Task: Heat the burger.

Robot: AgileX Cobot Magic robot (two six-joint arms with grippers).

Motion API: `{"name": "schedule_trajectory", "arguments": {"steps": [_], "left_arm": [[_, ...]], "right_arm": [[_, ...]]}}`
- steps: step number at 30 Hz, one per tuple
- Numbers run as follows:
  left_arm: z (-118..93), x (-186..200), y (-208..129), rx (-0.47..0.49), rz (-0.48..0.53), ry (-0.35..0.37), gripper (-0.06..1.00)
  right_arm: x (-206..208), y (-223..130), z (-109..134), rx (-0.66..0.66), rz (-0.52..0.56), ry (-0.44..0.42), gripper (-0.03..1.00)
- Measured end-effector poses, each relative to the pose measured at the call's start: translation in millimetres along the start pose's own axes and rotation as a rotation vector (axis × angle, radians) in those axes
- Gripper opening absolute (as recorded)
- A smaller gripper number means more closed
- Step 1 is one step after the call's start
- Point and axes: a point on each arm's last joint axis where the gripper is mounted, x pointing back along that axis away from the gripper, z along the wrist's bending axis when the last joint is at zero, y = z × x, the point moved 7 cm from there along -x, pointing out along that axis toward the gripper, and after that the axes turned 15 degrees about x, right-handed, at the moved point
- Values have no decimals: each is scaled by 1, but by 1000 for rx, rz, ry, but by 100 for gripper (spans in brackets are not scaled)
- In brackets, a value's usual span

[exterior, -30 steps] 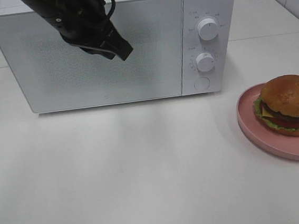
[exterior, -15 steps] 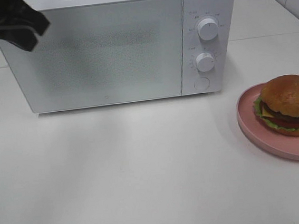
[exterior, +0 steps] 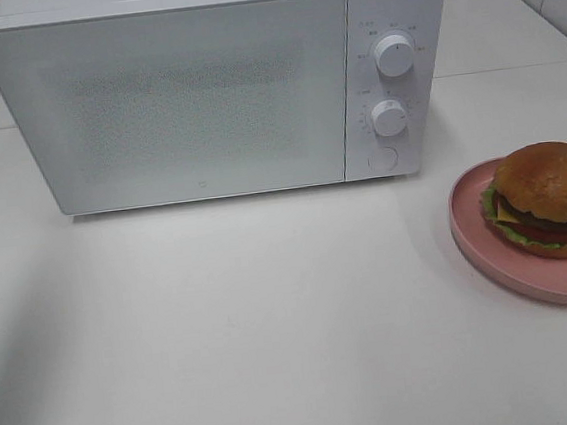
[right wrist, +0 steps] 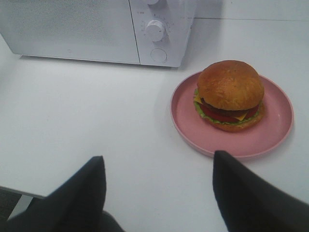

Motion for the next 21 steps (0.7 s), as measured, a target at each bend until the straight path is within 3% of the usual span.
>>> {"name": "schedule_trajectory", "arguments": {"steps": [12,21], "left_arm": [[18,56,-127,25,-112,-9,0],[19,72,-172,30,-274,-56,0]], "right_arm": [[0,0,0,0,0,0,61],[0,0,0,-1,0,0,61]]}}
